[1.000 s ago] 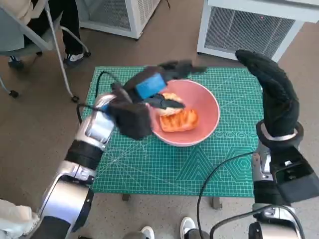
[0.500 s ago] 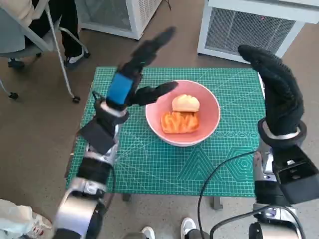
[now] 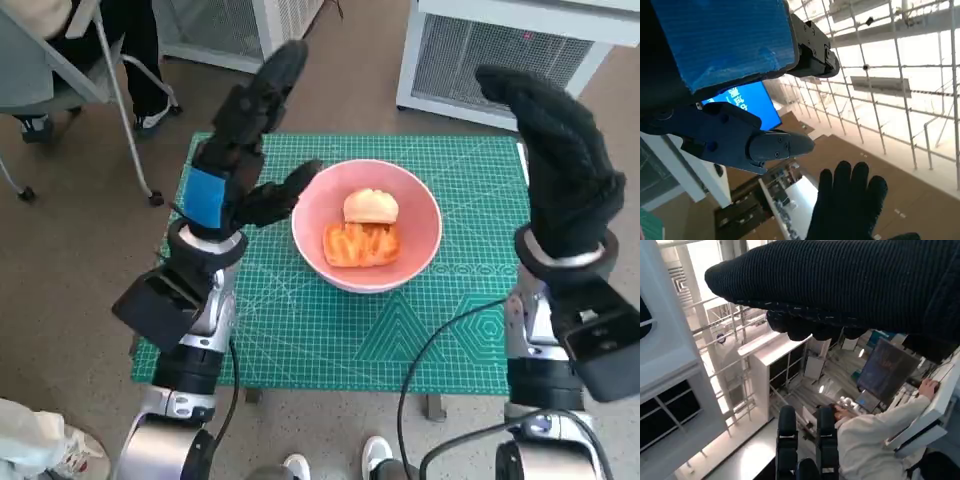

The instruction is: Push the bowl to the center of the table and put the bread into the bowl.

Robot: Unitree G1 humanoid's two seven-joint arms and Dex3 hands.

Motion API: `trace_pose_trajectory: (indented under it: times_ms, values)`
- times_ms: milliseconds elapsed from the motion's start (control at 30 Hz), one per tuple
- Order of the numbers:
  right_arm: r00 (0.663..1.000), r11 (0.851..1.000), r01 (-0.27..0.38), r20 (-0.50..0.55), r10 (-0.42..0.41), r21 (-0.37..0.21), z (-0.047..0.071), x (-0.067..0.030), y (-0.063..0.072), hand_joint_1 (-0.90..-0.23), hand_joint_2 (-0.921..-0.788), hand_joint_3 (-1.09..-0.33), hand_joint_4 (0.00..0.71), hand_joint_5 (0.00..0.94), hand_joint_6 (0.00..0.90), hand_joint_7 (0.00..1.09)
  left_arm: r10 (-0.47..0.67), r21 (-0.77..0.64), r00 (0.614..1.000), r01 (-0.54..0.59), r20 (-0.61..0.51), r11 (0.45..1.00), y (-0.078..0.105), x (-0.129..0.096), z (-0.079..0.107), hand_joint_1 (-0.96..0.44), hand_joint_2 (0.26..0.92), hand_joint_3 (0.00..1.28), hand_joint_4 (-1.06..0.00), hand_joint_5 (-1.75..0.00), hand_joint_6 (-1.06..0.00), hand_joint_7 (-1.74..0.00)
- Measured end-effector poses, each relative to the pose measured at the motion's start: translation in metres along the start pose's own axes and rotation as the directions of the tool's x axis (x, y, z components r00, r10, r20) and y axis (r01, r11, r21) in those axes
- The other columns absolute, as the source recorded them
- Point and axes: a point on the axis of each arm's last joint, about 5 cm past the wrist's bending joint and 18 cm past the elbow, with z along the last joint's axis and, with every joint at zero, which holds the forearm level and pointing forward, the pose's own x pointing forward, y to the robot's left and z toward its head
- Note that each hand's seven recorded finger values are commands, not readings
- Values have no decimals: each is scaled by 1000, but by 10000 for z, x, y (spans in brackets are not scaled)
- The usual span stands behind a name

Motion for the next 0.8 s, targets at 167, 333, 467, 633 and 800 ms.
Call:
trace_pose_trajectory:
  times_ms: [167,333,467,633,800]
  values:
    - [1000,1000,-7,8,7,7,0,63,11,-583,-921,-723,262,0,148,413,16,-1,1000,-16,-1,1000,-18,-25,3,-449,921,405,-281,0,-324,-151]
    - [1000,1000,-17,16,17,1,5,101,17,-581,-921,-724,262,0,151,406,21,7,1000,-21,-5,1000,-18,-34,1,-455,921,405,-275,0,-319,-159]
    - [1000,1000,-23,16,23,-3,4,112,27,-584,-921,-724,262,0,154,400,20,11,1000,-20,-3,1000,-15,-33,5,-464,921,407,-268,0,-312,-167]
    - [999,999,-35,14,36,-11,-3,134,36,-584,-921,-722,262,1,160,395,17,16,1000,-17,-2,1000,-9,-33,8,-469,921,410,-263,0,-305,-176]
    - [999,999,-39,16,39,-8,-10,159,33,-587,-921,-717,270,4,167,389,12,16,1000,-12,-2,1000,-7,-33,9,-448,921,404,-260,0,-296,-188]
